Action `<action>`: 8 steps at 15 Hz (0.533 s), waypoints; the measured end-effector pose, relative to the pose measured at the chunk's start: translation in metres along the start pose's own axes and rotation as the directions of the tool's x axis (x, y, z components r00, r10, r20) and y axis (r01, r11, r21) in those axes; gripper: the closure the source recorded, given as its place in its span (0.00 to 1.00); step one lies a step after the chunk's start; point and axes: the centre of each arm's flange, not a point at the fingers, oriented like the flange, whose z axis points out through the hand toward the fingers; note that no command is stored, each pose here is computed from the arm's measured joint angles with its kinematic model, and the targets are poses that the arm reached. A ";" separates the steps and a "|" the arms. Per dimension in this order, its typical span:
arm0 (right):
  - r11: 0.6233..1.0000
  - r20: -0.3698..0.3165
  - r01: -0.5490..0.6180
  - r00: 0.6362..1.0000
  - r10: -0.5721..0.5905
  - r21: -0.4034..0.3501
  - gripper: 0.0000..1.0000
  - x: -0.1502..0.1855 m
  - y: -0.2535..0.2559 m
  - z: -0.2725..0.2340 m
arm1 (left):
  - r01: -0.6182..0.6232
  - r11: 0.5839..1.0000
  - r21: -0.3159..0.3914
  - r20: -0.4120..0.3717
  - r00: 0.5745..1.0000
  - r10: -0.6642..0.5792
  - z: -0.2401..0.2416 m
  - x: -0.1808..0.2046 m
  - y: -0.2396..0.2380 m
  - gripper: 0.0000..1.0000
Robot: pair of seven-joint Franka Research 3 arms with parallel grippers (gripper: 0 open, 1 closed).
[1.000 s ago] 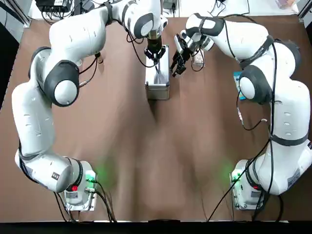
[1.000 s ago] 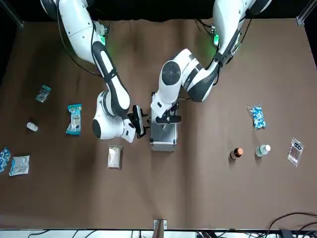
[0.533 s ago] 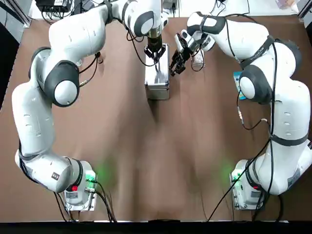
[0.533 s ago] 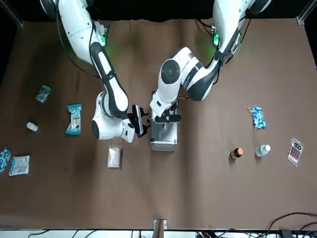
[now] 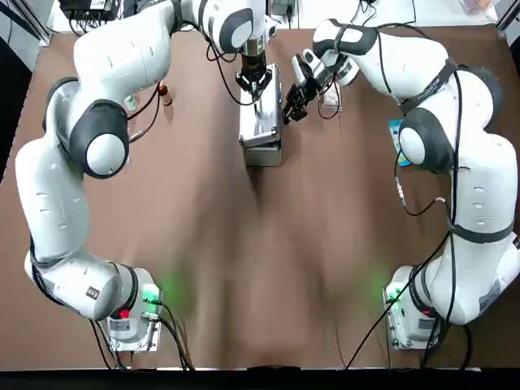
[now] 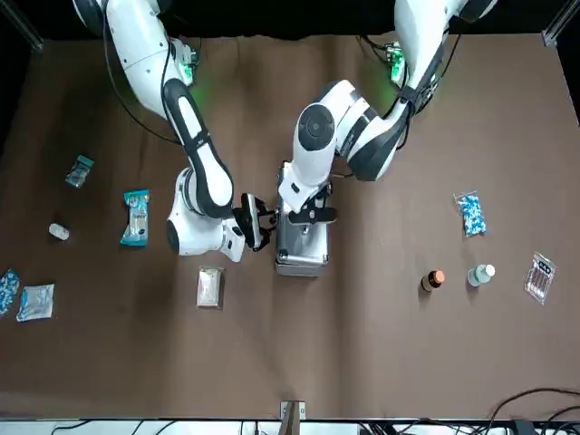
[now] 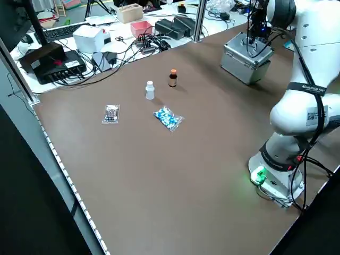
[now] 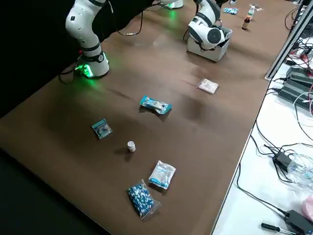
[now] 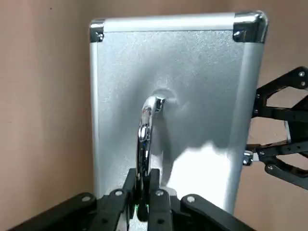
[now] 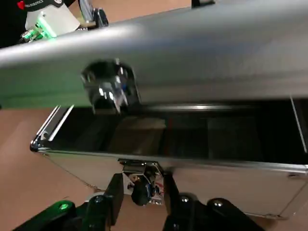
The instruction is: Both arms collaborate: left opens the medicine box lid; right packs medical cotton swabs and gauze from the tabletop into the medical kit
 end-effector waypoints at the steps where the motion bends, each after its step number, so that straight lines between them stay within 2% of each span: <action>1: 1.000 -0.002 -0.002 1.000 0.002 -0.004 0.61 0.000 0.000 0.000 | 0.003 1.000 0.002 0.000 1.000 -0.003 -0.003 0.001 -0.002 0.87; 4: 1.000 -0.006 -0.002 1.000 0.002 -0.007 0.67 0.000 0.001 -0.002 | 0.013 1.000 0.011 0.002 1.000 -0.013 -0.010 0.003 -0.009 0.87; 8: 1.000 -0.007 -0.001 1.000 0.001 -0.007 0.67 0.001 0.001 -0.002 | 0.025 1.000 0.016 0.013 1.000 -0.025 -0.015 0.007 -0.019 0.87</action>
